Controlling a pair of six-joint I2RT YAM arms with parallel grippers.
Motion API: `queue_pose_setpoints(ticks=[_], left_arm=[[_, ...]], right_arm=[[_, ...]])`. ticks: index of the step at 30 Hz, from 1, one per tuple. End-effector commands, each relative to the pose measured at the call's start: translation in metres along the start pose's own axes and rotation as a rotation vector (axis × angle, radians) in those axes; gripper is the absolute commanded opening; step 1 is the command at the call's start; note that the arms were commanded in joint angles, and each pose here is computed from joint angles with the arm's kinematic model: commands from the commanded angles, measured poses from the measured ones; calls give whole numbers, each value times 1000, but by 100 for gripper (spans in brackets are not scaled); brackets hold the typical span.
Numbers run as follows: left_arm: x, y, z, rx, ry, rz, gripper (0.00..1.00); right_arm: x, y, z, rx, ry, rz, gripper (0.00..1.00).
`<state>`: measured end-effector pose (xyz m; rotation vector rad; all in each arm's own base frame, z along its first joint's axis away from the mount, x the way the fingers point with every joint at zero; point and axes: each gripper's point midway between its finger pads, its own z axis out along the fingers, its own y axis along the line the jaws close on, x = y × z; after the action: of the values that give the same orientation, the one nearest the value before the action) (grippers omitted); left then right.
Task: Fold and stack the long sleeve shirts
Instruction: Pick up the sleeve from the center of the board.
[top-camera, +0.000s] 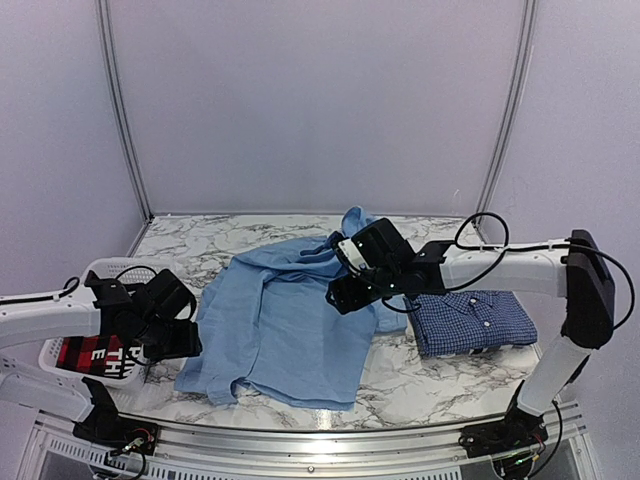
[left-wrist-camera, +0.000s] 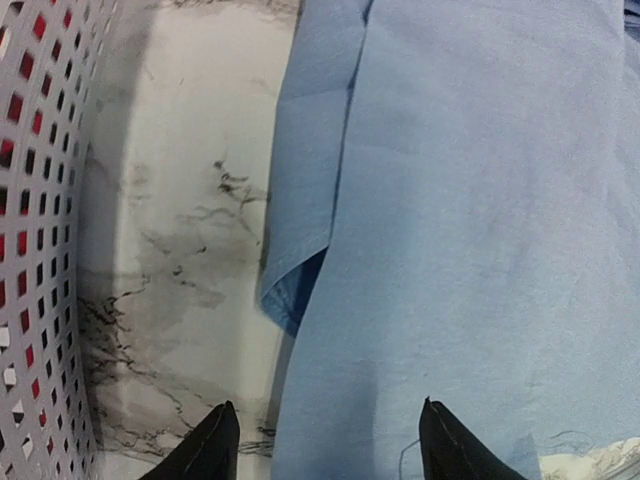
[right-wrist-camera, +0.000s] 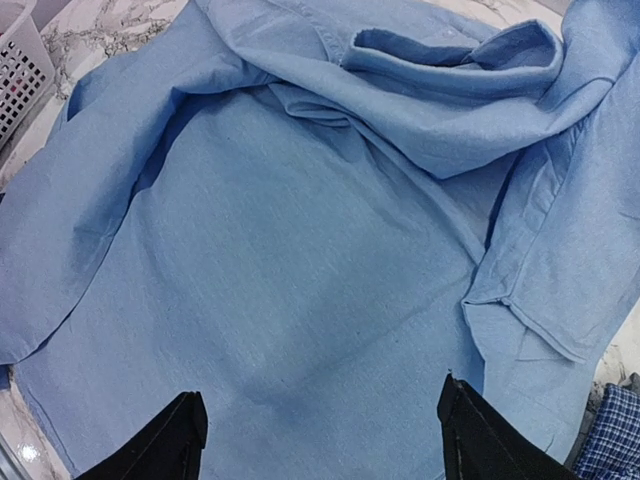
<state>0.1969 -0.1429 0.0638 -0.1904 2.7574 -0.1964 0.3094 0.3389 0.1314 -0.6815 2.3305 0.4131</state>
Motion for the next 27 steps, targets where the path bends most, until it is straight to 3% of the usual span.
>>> queue_pose_setpoints(ticks=[1, 13, 27], left_arm=[[17, 25, -7, -77, 3, -89, 64], [53, 30, -17, 19, 82, -323, 71], [75, 15, -17, 36, 149, -337, 71]], right_arm=[[-9, 8, -5, -39, -51, 25, 76], [0, 10, 6, -57, -39, 19, 75], [4, 9, 13, -54, -30, 16, 74]])
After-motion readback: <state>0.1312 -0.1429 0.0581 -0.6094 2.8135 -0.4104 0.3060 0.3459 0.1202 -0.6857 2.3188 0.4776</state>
